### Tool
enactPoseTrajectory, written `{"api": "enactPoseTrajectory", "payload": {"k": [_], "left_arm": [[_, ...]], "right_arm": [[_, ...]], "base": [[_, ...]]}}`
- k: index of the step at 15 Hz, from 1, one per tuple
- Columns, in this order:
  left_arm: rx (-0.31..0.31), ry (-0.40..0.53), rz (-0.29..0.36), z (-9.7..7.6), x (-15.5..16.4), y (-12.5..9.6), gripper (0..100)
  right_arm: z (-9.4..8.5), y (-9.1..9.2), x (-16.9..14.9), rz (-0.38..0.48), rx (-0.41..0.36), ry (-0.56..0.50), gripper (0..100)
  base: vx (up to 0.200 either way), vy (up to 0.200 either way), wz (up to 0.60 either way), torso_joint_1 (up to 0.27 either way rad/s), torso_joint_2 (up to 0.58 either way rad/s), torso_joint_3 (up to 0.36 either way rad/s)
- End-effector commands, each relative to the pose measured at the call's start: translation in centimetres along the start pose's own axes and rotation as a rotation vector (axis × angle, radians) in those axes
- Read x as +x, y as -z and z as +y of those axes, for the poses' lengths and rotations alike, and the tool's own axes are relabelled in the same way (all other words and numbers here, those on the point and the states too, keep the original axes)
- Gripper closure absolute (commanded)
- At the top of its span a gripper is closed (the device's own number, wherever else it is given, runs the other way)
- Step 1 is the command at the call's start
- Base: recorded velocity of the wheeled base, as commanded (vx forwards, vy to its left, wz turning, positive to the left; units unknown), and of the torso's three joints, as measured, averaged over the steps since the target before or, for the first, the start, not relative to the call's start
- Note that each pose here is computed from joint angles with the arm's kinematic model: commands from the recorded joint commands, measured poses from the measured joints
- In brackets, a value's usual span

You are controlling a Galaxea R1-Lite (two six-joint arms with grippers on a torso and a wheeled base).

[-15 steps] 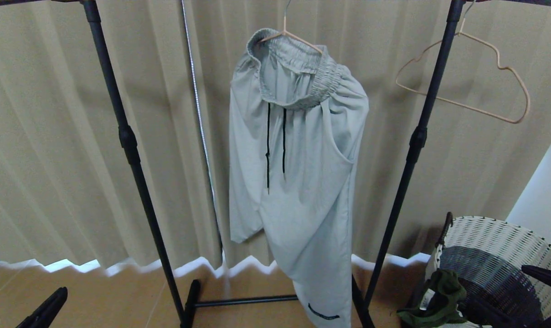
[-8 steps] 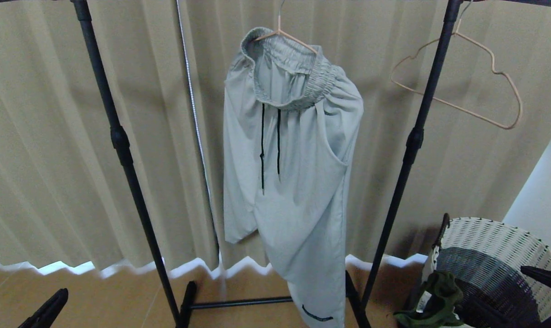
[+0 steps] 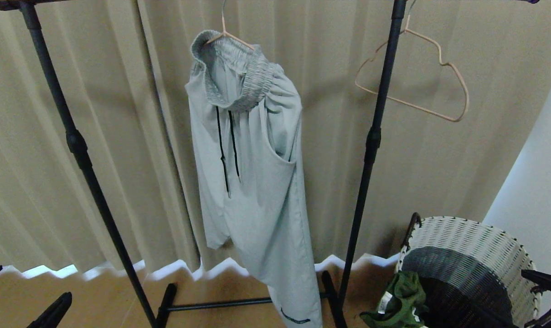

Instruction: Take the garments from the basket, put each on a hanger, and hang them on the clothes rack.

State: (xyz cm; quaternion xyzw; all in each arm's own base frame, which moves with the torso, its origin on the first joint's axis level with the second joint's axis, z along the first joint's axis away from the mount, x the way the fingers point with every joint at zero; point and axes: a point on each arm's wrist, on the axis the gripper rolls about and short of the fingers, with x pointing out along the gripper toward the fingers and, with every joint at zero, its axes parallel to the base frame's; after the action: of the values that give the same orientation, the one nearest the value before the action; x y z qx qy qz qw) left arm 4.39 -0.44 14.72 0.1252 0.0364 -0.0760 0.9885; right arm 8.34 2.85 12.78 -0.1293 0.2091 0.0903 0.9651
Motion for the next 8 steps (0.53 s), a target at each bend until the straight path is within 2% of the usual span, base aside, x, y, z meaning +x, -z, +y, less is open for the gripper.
{"api": "enactPoseTrajectory", "payload": {"k": [1,3,4,8], "left_arm": [[0.0,0.001,0.002,0.0,0.0,0.1,0],[-0.002,0.004,0.006,0.0,0.1,0.0,0],[-0.004,0.005,0.009,0.0,0.1,0.1,0],[-0.006,0.01,0.028,0.0,0.3,0.2,0]], "right_arm": [[0.1,0.7,0.1,0.024,-0.016,-0.003,0],[0.2,1.3,0.1,0.049,-0.085,-0.008,0],[0.2,1.4,0.2,0.056,-0.092,-0.008,0],[0.7,1.2,2.3,0.177,-0.115,-0.029,0]], "base": [[0.0,0.0,0.0,0.0,0.0,0.0],[0.0,0.0,0.0,0.0,0.0,0.0],[0.0,0.0,0.0,0.0,0.0,0.0],[0.2,0.0,0.0,-0.002,0.0,0.007]]}}
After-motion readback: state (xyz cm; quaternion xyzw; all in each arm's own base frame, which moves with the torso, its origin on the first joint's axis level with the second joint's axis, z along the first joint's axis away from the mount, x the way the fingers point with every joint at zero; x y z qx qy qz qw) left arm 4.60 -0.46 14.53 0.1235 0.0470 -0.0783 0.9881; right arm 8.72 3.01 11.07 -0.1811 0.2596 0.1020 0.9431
